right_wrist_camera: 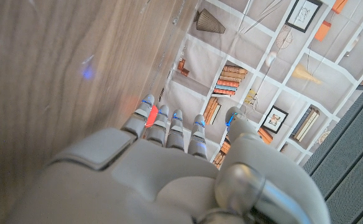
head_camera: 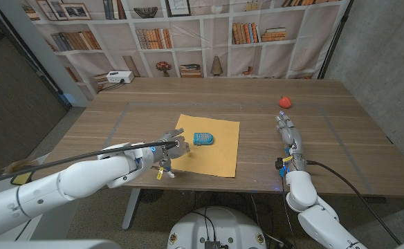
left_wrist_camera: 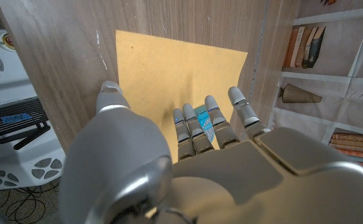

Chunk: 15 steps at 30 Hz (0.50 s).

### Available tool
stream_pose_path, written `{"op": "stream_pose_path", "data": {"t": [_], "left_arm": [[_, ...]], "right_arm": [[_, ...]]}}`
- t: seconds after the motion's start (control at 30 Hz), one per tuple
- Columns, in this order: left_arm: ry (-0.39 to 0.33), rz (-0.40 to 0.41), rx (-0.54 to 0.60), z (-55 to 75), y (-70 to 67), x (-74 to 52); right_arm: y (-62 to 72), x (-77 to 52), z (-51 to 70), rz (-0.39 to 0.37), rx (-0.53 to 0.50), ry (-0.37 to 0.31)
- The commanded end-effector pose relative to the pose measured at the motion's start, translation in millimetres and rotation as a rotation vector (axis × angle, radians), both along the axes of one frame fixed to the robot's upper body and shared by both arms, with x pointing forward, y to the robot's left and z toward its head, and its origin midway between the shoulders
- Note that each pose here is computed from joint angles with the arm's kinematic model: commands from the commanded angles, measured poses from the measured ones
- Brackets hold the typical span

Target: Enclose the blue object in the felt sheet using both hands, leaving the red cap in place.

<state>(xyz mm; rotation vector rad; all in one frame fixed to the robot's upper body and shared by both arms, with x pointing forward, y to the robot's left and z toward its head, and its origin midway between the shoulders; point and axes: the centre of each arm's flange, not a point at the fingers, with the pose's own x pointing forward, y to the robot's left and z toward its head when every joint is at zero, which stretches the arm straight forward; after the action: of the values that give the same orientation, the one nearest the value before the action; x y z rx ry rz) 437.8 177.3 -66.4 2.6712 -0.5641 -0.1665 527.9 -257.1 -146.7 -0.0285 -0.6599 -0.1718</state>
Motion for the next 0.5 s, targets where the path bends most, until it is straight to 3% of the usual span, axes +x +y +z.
{"op": "stream_pose_path", "data": {"t": [0.03, 0.3, 0.5], "left_arm": [[-0.032, -0.003, 0.041, -23.2, 12.8, 19.7], [-0.021, -0.039, 0.027, -39.4, 23.4, 28.5], [-0.045, -0.119, 0.0, -46.0, 30.8, 32.3]], "right_arm": [[-2.8, -0.3, -5.0, -0.006, 0.007, 0.012], [-5.5, -1.5, -9.1, -0.016, 0.01, 0.017], [-6.9, -3.1, -9.5, -0.027, 0.001, 0.02]]}}
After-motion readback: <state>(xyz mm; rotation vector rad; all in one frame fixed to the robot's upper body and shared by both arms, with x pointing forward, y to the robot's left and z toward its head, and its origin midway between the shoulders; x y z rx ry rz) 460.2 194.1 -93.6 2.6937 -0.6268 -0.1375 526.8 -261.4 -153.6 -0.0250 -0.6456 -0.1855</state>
